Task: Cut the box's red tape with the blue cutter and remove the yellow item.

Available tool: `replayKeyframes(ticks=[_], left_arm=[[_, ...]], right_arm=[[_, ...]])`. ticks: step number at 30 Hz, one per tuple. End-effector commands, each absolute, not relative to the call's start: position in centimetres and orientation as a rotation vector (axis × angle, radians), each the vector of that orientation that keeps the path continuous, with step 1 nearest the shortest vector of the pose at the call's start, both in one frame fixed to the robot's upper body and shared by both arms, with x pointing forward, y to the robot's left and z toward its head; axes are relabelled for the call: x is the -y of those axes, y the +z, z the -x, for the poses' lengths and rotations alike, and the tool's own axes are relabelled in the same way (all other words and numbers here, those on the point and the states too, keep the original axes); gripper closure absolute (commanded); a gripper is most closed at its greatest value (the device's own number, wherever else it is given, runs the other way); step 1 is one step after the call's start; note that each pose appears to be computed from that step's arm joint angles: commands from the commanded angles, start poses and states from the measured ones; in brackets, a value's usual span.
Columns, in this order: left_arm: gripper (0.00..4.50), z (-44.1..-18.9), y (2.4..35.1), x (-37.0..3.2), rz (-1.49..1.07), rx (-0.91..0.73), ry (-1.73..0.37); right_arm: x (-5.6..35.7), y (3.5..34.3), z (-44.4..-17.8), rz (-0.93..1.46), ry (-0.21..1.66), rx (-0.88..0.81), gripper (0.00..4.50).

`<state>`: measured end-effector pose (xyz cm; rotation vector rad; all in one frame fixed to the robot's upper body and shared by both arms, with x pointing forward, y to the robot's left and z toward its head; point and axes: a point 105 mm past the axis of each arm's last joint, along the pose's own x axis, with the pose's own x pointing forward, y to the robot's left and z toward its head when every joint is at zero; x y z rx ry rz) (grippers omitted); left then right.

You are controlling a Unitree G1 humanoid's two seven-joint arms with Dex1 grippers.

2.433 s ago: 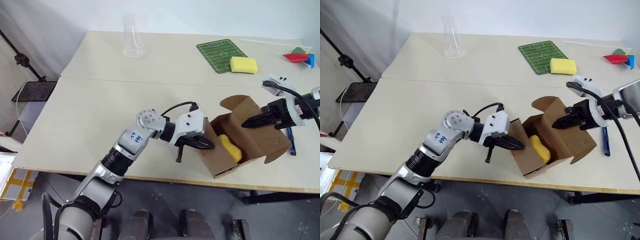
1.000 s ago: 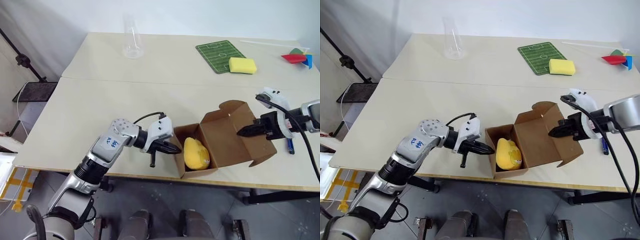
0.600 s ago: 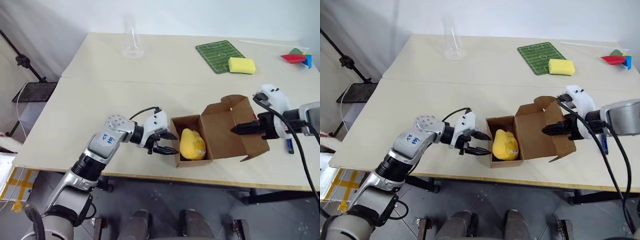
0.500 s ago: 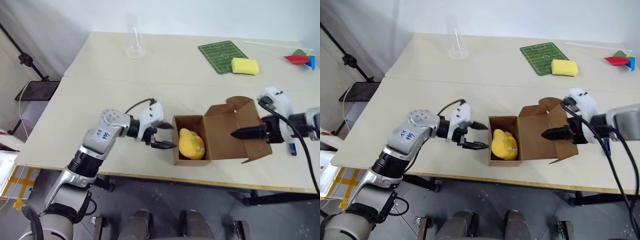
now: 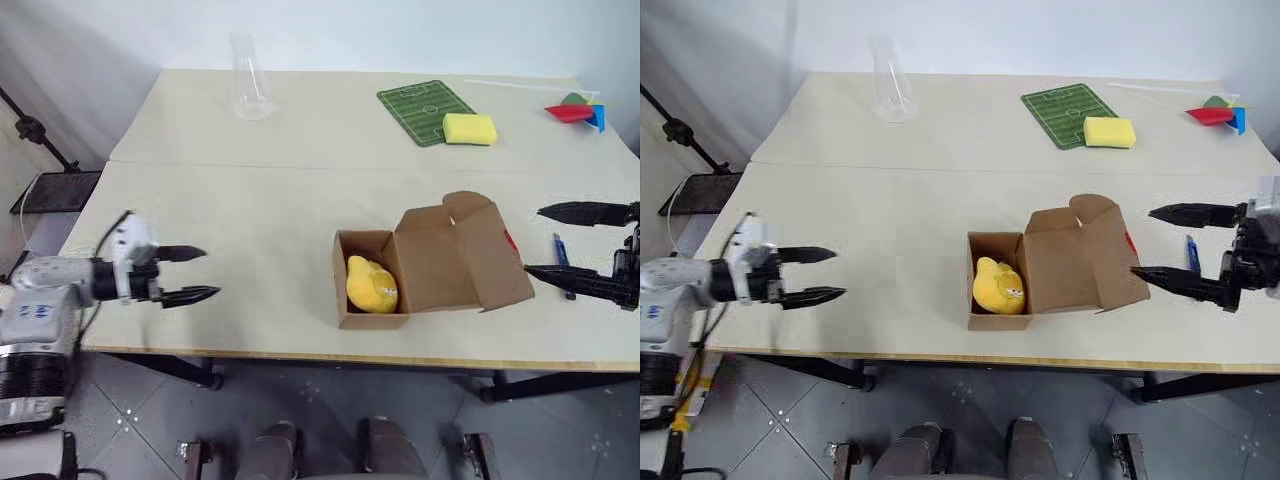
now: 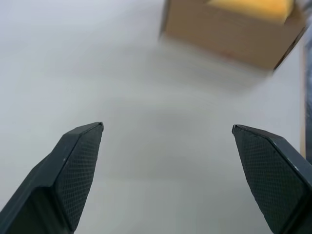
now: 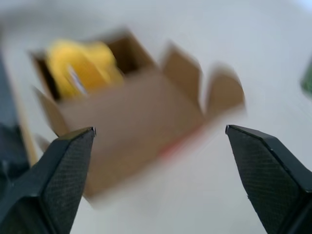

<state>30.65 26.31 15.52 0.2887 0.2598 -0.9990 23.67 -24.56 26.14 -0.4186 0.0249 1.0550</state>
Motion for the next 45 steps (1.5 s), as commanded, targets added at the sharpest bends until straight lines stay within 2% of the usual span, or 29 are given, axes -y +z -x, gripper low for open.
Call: replayKeyframes(ticks=[1,5,9,12,14,17,21,27,31,38,43,45], left_arm=[[0.00,-28.9,15.2,-30.6,-0.278,-0.355,-0.890],[0.00,-28.0,19.9,-24.2,-0.154,-0.350,-1.176],[0.00,-28.7,23.4,-16.2,-0.215,-0.318,-1.461],[0.00,-28.4,25.4,-10.3,-0.337,-0.317,-1.685],[0.00,-28.8,25.3,-7.1,-0.472,-0.337,-1.745],[0.00,-29.8,23.5,-3.3,-0.719,-0.348,-1.796],[0.00,-31.4,22.0,1.4,-0.847,-0.306,-1.781],[0.00,-32.3,19.9,5.8,-1.029,-0.247,-1.779],[0.80,-33.1,19.2,5.7,-1.133,-0.239,-1.770],[2.95,-33.6,18.4,4.6,-1.198,-0.291,-1.797],[4.46,-34.5,20.1,5.6,-1.063,-0.189,-1.752],[4.49,-34.5,22.2,6.1,-0.882,-0.081,-1.766]], right_arm=[[21.4,25.4,-20.4,0.548,1.203,0.030,0.02],[20.5,25.2,-19.8,0.478,1.119,0.086,0.02],[20.9,25.5,-19.6,0.492,1.037,0.108,0.02],[21.0,25.4,-18.0,0.446,0.998,0.078,0.02],[21.1,25.0,-17.2,0.429,0.961,0.048,0.02],[21.6,24.4,-16.4,0.420,0.880,0.041,0.02],[21.3,23.5,-15.4,0.407,0.823,0.030,0.02],[21.7,22.5,-13.0,0.378,0.693,-0.011,0.02],[22.4,21.9,-11.9,0.382,0.609,0.011,0.00],[23.1,20.6,-11.7,0.356,0.567,0.054,0.00],[24.1,21.0,-12.9,0.326,0.544,0.119,0.00],[24.0,21.6,-13.6,0.286,0.553,0.169,0.00]])
